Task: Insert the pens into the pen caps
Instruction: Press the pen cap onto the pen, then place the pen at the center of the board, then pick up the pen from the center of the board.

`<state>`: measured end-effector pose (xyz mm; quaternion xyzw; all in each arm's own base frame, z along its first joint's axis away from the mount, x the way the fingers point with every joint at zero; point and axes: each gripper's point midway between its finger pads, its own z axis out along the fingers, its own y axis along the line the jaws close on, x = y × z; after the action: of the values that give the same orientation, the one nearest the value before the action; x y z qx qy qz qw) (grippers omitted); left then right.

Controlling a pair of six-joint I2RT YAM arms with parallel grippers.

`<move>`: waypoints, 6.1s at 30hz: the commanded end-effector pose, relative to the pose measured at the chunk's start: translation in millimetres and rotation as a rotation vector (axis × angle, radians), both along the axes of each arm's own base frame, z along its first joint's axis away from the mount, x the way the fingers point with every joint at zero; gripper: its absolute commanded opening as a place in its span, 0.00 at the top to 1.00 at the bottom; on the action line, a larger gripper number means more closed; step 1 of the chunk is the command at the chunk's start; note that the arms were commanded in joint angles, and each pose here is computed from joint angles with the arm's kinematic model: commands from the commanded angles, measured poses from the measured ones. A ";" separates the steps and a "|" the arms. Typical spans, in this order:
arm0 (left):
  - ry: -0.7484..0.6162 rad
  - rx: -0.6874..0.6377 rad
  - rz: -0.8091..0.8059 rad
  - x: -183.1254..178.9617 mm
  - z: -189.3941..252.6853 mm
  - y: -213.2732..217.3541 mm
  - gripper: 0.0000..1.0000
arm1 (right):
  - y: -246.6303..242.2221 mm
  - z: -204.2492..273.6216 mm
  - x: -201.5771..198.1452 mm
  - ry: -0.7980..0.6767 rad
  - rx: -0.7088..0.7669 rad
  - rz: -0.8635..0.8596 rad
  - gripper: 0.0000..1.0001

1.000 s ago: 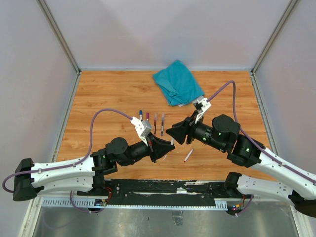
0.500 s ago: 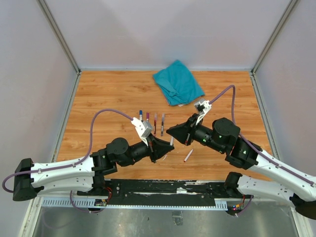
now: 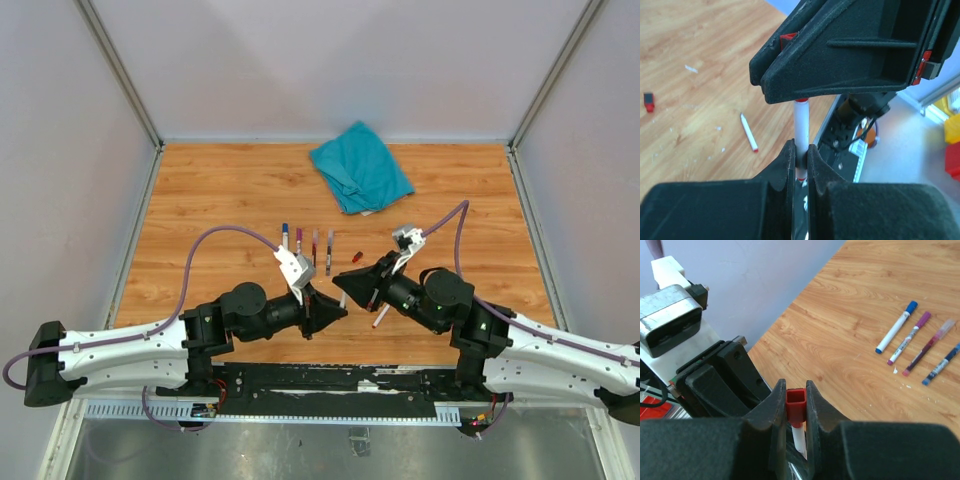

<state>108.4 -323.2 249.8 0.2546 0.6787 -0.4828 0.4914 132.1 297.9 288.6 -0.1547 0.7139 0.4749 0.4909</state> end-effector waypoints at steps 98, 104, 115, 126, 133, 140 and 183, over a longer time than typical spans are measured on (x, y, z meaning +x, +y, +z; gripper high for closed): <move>0.528 0.766 0.645 207.5 -228.5 -9.0 0.85 | -197.6 -150.6 45.1 0.448 -0.514 -0.564 0.00; 0.536 0.759 0.643 206.9 -229.5 -10.2 0.77 | -197.3 -151.2 44.6 0.451 -0.512 -0.563 0.00; 0.533 0.736 0.631 207.2 -223.6 -14.0 0.75 | -198.3 -151.7 43.5 0.452 -0.511 -0.565 0.00; 0.569 0.681 0.615 201.8 -223.8 -20.0 0.85 | -200.1 -151.4 42.7 0.450 -0.512 -0.571 0.00; 0.611 0.641 0.653 193.6 -224.4 -11.2 0.85 | -200.2 -152.4 43.1 0.453 -0.514 -0.575 0.00; 0.628 0.594 0.704 192.5 -222.8 -4.6 0.84 | -199.3 -153.9 42.9 0.460 -0.514 -0.572 0.00; 0.267 0.666 0.240 101.9 -176.7 -83.8 0.62 | -244.1 -129.4 32.7 0.439 -0.478 -0.808 0.01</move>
<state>236.2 -391.6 71.5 0.2470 0.8880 -0.1735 0.3470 165.5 77.5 135.0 0.0670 0.9147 0.1099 0.3830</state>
